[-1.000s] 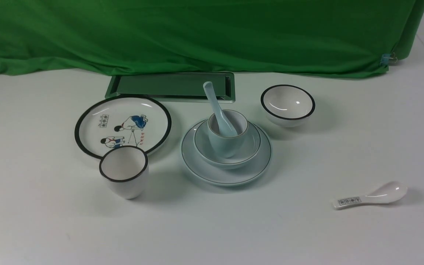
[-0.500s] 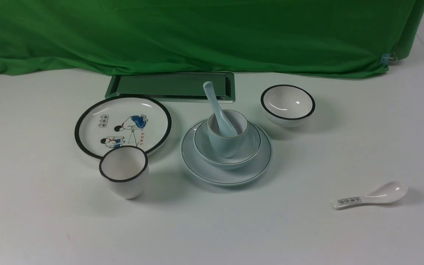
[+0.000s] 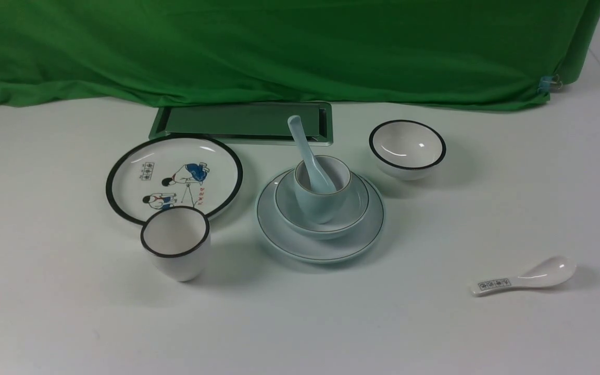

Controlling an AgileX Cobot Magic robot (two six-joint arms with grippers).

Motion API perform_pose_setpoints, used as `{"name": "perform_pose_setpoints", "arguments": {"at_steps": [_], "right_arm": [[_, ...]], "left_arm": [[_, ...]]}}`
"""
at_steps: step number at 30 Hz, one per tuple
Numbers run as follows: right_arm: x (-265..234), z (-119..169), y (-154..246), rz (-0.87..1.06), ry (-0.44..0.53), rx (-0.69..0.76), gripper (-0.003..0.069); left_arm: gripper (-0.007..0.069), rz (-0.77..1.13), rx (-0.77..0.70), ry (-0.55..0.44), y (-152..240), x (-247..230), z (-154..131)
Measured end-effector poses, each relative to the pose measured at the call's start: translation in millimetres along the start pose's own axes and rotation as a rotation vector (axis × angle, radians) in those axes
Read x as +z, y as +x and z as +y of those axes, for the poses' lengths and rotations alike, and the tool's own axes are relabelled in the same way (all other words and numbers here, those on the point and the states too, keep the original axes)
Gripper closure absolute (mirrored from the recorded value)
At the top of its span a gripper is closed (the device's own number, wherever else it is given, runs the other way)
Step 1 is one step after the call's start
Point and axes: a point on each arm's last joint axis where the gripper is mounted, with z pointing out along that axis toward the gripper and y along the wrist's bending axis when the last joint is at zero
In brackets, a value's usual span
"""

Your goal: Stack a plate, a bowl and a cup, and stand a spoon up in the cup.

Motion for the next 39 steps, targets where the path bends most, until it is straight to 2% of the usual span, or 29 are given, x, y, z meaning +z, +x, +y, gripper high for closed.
{"name": "perform_pose_setpoints", "arguments": {"at_steps": [2, 4, 10, 18, 25, 39], "right_arm": [[0.0, 0.0, 0.0, 0.0, 0.0, 0.0, 0.0567], [0.0, 0.0, 0.0, 0.0, 0.0, 0.001, 0.0559], [0.0, 0.0, 0.2, 0.002, 0.0, 0.0, 0.0546], [0.0, 0.0, 0.2, 0.002, 0.0, 0.0, 0.0536], [0.0, 0.0, 0.3, 0.003, 0.0, 0.0, 0.0514], [0.0, 0.0, 0.3, 0.003, 0.0, 0.0, 0.0482]], "left_arm": [[0.0657, -0.029, -0.009, -0.033, 4.7, 3.0, 1.4], [0.0657, -0.079, -0.013, -0.132, 19.2, 8.0, 7.4], [0.0657, -0.039, 0.056, -0.292, 60.5, 8.5, 17.6], [0.0657, 0.119, 0.011, -0.289, 88.9, 9.4, 17.9], [0.0657, 0.125, 0.074, -0.301, 88.5, 9.1, 19.3], [0.0657, 0.128, 0.093, -0.307, 88.5, 8.9, 19.8]]}}
